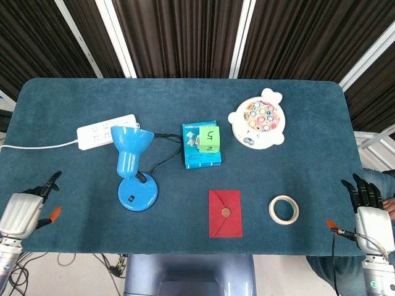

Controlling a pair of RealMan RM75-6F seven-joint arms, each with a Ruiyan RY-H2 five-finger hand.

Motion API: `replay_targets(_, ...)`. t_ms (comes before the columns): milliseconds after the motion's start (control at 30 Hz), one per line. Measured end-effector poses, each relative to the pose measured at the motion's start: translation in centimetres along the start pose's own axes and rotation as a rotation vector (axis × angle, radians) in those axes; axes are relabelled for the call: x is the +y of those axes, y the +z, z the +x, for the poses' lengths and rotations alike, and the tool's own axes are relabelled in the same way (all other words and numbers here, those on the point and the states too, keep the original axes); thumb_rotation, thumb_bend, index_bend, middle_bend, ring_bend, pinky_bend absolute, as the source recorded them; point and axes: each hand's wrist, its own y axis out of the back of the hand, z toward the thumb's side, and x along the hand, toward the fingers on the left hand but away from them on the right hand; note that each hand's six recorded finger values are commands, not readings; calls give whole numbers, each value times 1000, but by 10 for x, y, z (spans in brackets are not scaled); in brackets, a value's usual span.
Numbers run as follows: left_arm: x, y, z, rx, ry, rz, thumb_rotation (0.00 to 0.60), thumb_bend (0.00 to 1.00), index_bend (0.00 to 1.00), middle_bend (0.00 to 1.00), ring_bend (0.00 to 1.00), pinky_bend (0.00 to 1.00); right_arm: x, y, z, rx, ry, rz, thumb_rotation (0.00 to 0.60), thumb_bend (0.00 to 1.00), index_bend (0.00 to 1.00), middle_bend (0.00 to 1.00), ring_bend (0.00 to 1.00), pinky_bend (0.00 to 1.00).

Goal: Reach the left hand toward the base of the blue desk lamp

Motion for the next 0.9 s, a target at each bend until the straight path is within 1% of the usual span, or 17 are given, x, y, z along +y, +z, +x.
replay_targets(67, -11, 7, 6, -34, -46, 5, 600, 504, 73, 667, 721, 790, 1, 0, 0, 0, -2, 0, 600, 140, 144, 10, 9, 0)
replay_targets(133, -23, 18, 13, -75, -88, 17, 600, 526, 77, 694, 741, 798, 1, 0, 0, -1, -4, 1, 600, 141, 144, 10, 9, 0)
replay_targets(267, -43, 35, 22, -134, -151, 42, 600, 526, 76, 707, 750, 800, 1, 0, 0, -2, -4, 2, 600, 140, 144, 10, 9, 0)
replay_targets(533, -73, 57, 35, -181, -253, 62, 600, 526, 73, 706, 750, 801, 0, -2, 0, -6, -2, 6, 600, 141, 144, 10, 10, 0)
replay_targets(667, -85, 69, 41, -198, -288, 64, 600, 526, 73, 706, 750, 801, 2, -3, -1, -11, -6, 8, 600, 140, 144, 10, 10, 0)
replay_targets(900, -93, 82, 47, -223, -303, 66, 600, 526, 73, 706, 750, 801, 2, -4, -1, -16, -7, 9, 600, 141, 144, 10, 10, 0)
